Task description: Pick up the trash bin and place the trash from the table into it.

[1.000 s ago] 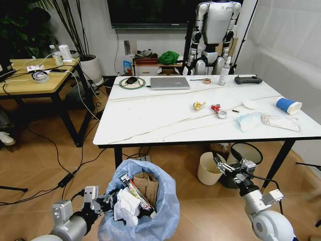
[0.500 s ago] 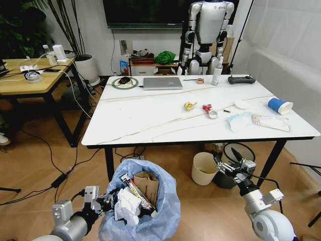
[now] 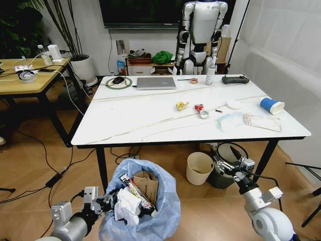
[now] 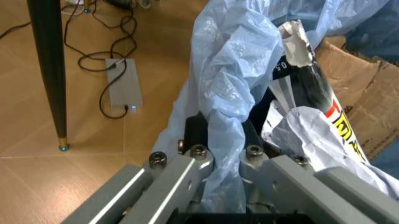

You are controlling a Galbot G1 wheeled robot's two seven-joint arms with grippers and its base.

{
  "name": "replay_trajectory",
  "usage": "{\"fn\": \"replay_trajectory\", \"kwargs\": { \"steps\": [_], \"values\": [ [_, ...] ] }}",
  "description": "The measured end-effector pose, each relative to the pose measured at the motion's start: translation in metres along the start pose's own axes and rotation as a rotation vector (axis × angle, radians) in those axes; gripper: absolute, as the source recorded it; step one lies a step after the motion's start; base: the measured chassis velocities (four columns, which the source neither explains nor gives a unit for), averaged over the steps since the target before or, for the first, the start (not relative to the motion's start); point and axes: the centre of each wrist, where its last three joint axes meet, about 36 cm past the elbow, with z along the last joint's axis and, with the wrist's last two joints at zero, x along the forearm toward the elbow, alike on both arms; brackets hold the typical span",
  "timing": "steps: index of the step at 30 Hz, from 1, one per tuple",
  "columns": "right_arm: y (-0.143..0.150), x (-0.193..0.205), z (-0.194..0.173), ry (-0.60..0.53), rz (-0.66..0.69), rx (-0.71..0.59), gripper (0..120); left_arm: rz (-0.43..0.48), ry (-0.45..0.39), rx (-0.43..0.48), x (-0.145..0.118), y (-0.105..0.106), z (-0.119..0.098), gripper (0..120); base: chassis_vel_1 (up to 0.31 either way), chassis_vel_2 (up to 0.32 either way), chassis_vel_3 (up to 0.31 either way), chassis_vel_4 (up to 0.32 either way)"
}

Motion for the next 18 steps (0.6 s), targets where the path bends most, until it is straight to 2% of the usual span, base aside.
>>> {"fn": "replay_trajectory", "kwargs": {
  "steps": [7, 9, 12, 13, 18],
  "values": [
    [-0.004, -0.038, -0.012, -0.007, -0.035, 0.021, 100, -0.031, -0.026, 0.013, 0.009, 0.001, 0.0, 0, -0.023, -0.028, 0.02, 0.025],
    [0.0, -0.06, -0.021, -0.014, -0.026, 0.03, 100, -0.049, -0.033, 0.02, 0.013, 0.002, 0.001, 0, 0.0, 0.0, 0.0, 0.0],
    [0.017, -0.113, -0.043, -0.011, 0.073, 0.051, 100, -0.067, -0.048, 0.034, 0.019, 0.001, 0.001, 0, 0.0, 0.0, 0.0, 0.0],
    [0.017, -0.113, -0.043, -0.011, 0.073, 0.051, 100, -0.067, -0.048, 0.034, 0.019, 0.001, 0.001, 0, 0.0, 0.0, 0.0, 0.0],
    [0.024, -0.172, -0.083, 0.072, 0.122, 0.008, 100, -0.07, -0.055, 0.029, 0.02, 0.0, -0.002, 0, 0.0, 0.0, 0.0, 0.0]
  ]
}}
